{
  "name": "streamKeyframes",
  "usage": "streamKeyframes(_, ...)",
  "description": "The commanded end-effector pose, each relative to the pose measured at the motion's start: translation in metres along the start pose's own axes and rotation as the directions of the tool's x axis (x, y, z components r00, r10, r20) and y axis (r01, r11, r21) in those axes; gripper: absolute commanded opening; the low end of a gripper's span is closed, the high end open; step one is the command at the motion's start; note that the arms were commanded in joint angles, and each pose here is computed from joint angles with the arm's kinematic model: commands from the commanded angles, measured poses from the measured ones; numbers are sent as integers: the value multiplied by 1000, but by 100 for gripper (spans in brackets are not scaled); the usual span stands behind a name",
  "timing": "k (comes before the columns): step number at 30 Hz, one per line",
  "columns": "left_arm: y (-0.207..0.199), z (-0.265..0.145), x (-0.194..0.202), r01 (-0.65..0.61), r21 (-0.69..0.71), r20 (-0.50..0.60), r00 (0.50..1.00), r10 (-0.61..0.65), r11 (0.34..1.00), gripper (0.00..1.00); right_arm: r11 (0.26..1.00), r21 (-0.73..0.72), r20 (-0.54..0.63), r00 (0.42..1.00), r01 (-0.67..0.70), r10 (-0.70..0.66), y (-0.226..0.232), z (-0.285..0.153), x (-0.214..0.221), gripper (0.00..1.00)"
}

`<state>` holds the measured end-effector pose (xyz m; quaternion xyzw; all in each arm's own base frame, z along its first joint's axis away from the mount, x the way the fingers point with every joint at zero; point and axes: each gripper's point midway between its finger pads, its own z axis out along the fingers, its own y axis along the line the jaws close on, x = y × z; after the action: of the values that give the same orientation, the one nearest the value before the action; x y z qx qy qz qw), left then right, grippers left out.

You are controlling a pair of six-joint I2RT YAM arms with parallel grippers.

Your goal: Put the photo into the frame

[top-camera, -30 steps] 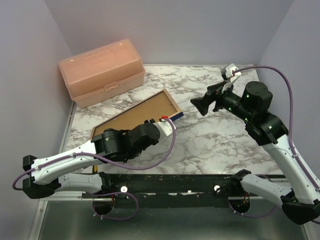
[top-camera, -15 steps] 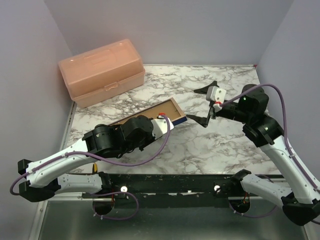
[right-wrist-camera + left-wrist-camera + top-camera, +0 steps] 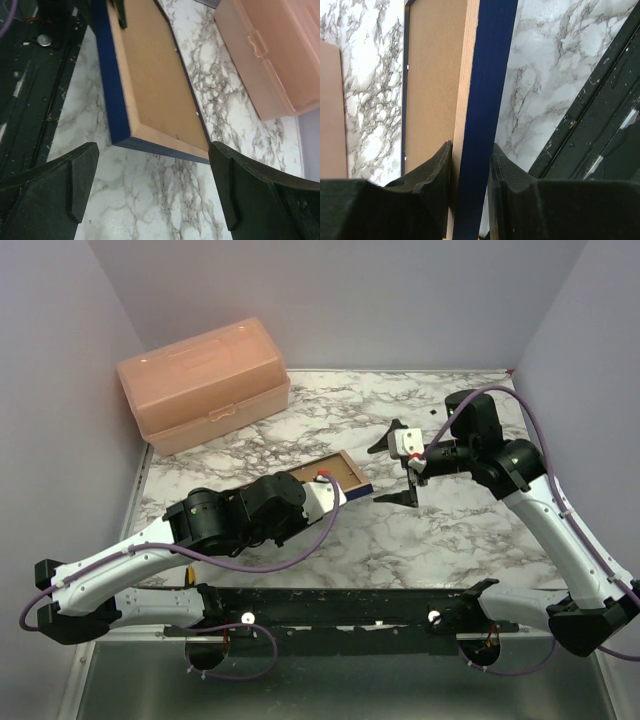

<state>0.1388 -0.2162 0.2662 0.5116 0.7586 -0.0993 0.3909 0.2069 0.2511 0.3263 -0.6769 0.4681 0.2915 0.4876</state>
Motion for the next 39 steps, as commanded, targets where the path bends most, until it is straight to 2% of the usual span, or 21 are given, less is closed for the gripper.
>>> streamKeyframes(1, -13, -15, -62, 206, 117, 228, 947, -228, 972, 5, 994, -106, 31, 999, -24, 28, 31, -2, -6, 100)
streamKeyframes(4, -12, -14, -64, 208, 118, 231, 945, -230, 971, 5, 995, -93, 37, 999, -26, 30, 34, -4, -6, 100)
streamKeyframes(9, -12, -16, -71, 201, 130, 244, 942, -228, 971, 5, 993, -120, 162, 986, -14, 34, 42, 7, -12, 99)
streamKeyframes(15, -13, -16, -73, 200, 138, 245, 942, -229, 970, 5, 998, -53, 282, 959, 22, -6, 24, 22, -17, 93)
streamKeyframes(20, -13, -18, -75, 202, 142, 249, 940, -232, 969, 5, 994, -109, 307, 952, 13, 22, 23, 34, -13, 83)
streamKeyframes(22, -13, -18, -76, 202, 143, 250, 940, -233, 969, 5, 993, -121, 310, 950, 8, 30, 23, 36, -11, 75)
streamKeyframes(24, -12, -18, -75, 203, 141, 250, 940, -234, 969, 5, 993, -116, 310, 950, 4, 32, 23, 37, -10, 62)
streamKeyframes(30, -10, -20, -77, 211, 139, 261, 935, -241, 968, 5, 996, -92, 297, 954, -15, 42, 21, 36, -7, 10)
streamKeyframes(32, -9, -20, -76, 213, 136, 260, 935, -242, 968, 6, 996, -87, 293, 955, -22, 47, 20, 36, -8, 1)
streamKeyframes(35, -6, -24, -79, 214, 125, 268, 933, -240, 969, 22, 996, -79, 287, 956, -44, 65, 17, 34, -10, 0)
streamKeyframes(36, -5, -25, -80, 211, 121, 272, 933, -237, 970, 32, 996, -77, 285, 956, -48, 68, 16, 33, -11, 0)
streamKeyframes(38, 0, -29, -84, 212, 106, 285, 930, -234, 972, 61, 995, -76, 283, 955, -66, 85, 15, 32, -14, 0)
streamKeyframes(39, 3, -33, -87, 213, 96, 296, 926, -233, 972, 72, 993, -73, 280, 954, -88, 106, 13, 31, -16, 0)
